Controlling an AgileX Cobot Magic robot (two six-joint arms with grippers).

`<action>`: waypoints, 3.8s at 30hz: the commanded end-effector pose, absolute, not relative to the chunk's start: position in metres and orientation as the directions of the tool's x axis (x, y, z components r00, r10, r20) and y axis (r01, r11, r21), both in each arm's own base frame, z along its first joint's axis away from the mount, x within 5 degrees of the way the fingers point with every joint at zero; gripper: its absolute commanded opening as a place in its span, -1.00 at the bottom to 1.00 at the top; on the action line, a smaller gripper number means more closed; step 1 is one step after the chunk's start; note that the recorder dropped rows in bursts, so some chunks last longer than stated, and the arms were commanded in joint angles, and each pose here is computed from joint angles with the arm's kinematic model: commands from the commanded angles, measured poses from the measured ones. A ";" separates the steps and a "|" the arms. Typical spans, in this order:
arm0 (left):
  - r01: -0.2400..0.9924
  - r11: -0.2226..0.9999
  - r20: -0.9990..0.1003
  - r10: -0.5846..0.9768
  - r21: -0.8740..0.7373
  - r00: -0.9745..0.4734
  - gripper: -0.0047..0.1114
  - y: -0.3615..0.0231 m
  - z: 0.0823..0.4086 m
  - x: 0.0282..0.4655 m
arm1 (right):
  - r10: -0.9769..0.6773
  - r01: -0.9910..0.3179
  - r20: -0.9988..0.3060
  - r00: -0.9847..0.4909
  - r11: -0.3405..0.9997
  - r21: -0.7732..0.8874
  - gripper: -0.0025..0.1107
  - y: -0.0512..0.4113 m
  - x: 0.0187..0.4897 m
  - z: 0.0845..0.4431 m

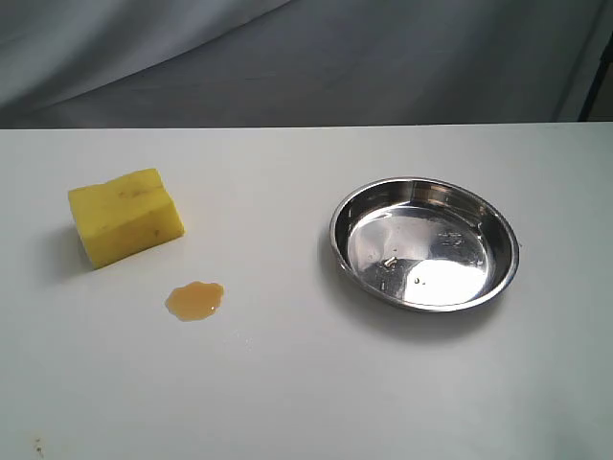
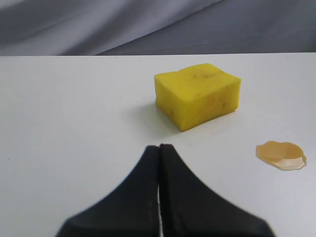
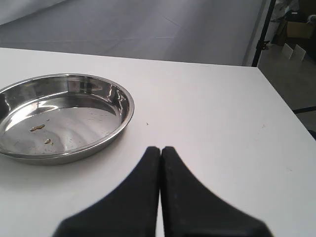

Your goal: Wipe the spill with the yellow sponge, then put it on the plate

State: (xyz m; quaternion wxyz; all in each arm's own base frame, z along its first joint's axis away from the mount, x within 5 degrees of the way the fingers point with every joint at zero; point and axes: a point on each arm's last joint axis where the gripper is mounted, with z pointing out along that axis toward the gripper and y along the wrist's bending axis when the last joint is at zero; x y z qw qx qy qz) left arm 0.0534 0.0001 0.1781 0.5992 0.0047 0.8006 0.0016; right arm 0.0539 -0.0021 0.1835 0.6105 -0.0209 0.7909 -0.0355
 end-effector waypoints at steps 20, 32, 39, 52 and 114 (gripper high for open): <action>0.009 1.000 -0.966 0.004 0.002 -0.258 -0.92 0.000 0.182 0.053 | -0.079 0.011 -0.966 -0.247 0.996 -0.084 -0.96 -0.002 0.054 0.183; 0.009 1.000 -0.966 0.004 0.002 -0.258 -0.92 0.000 0.182 0.053 | -0.079 0.011 -0.966 -0.247 0.996 -0.084 -0.96 -0.002 0.054 0.183; 0.002 0.959 -0.939 0.279 0.285 -0.203 -0.92 0.006 0.188 0.055 | -0.079 0.011 -0.966 -0.247 0.996 -0.084 -0.96 -0.002 0.054 0.183; 0.014 0.999 -0.998 -0.034 -0.035 -0.058 -0.92 -0.001 0.200 0.056 | -0.079 0.011 -0.966 -0.247 0.996 -0.084 -0.96 -0.002 0.054 0.183; 0.110 0.977 -0.586 -0.019 -0.184 -0.810 -0.92 -0.023 0.258 0.272 | -0.079 0.011 -0.966 -0.247 0.996 -0.084 -0.96 -0.002 0.054 0.183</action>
